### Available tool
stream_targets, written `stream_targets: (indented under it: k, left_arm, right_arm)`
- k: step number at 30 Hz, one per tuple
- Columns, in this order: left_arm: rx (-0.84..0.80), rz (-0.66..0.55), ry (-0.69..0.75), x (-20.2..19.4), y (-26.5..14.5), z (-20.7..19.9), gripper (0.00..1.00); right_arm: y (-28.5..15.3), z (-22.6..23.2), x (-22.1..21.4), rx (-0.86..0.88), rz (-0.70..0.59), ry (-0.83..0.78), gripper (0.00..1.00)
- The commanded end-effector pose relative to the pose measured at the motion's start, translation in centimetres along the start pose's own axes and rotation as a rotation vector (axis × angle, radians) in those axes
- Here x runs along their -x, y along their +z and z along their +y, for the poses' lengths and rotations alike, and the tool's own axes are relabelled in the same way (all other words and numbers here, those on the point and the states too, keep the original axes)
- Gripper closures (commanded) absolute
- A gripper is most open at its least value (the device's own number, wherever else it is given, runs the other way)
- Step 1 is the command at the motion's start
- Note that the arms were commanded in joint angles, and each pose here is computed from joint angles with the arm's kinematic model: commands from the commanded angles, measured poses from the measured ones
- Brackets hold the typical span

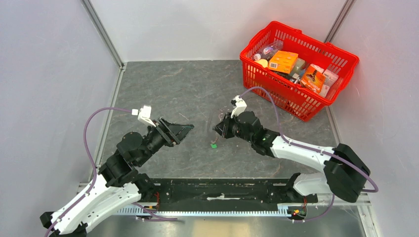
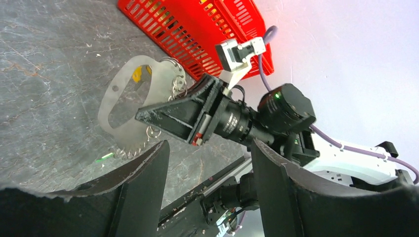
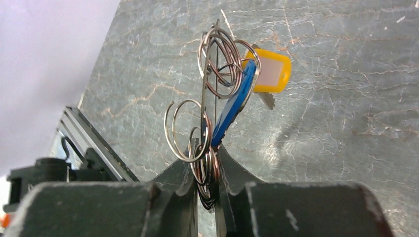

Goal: Put the keys on the keyring

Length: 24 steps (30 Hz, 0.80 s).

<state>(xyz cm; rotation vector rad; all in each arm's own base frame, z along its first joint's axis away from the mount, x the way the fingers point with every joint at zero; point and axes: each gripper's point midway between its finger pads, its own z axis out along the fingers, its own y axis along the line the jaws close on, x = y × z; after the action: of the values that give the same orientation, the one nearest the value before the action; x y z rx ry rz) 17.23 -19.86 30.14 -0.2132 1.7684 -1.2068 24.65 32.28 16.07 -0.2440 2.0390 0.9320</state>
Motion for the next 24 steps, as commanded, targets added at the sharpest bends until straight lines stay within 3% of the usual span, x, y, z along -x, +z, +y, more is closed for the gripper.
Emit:
stream_targets:
  k: [1, 8, 18, 24]
  left_arm:
    - [0.012, -0.029, 0.031, 0.6, -0.3, 0.3, 0.32]
    - [0.012, -0.022, 0.024, 0.2, -0.2, 0.6, 0.32]
    - [0.009, -0.03, 0.025, 0.5, -0.8, 0.5, 0.32]
    - [0.014, -0.036, 0.027, 0.5, -1.1, 0.8, 0.32]
  right_arm:
    - [1.0, 1.8, 1.9, 0.131, -0.046, 0.19, 0.96]
    - [3.2, 0.4, -0.5, 0.106, 0.021, 0.345, 0.89]
    - [6.9, -3.9, -4.8, 0.069, 0.113, 0.605, 0.95]
    - [7.8, -5.1, -6.3, 0.092, 0.137, 0.697, 0.92]
